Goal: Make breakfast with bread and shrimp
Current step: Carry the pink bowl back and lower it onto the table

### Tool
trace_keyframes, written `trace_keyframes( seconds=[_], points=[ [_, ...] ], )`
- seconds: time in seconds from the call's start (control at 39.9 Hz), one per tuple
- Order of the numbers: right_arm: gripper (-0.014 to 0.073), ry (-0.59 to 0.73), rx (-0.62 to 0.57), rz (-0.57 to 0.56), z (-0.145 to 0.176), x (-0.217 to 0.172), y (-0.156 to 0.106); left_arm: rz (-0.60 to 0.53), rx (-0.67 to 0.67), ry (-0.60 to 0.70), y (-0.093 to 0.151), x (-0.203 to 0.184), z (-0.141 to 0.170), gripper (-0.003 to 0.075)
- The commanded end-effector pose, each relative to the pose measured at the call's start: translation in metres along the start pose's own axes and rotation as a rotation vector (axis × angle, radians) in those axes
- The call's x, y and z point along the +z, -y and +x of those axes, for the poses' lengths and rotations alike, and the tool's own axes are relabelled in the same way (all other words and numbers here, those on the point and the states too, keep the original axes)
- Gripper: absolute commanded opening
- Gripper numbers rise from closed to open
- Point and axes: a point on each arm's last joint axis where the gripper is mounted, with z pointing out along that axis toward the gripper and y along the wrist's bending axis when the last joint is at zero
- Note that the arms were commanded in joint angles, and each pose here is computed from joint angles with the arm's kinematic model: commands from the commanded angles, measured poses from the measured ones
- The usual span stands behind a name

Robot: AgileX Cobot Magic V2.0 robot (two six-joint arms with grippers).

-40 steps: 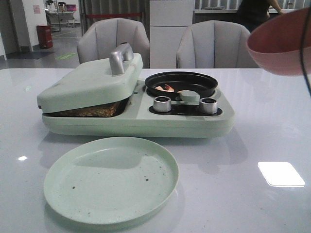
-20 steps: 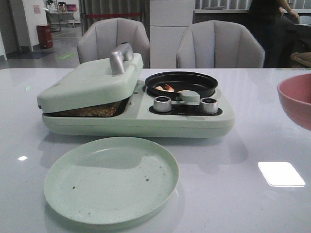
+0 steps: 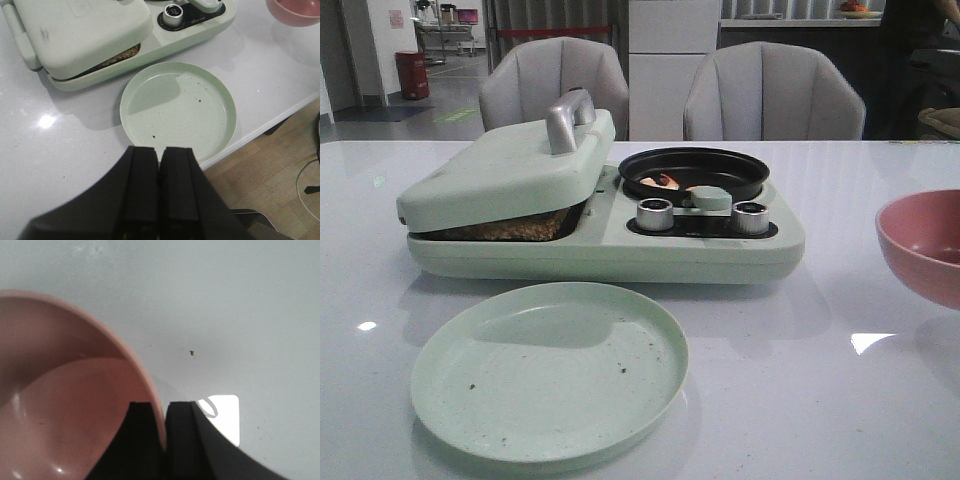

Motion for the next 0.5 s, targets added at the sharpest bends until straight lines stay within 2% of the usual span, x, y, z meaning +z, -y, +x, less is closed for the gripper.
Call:
trace_keyframes(
  seconds=[0.0,0.48],
  points=[
    [0.0041,0.093,0.002,0.001,-0.012,-0.008,0.002,0.003,-0.009,0.095,0.002,-0.006,-0.012,0.0101],
    [0.005,0.044,-0.008,0.009,-0.009,0.002,0.003,0.005,-0.009,0.088,0.002,-0.006,-0.012,0.0101]
  ],
)
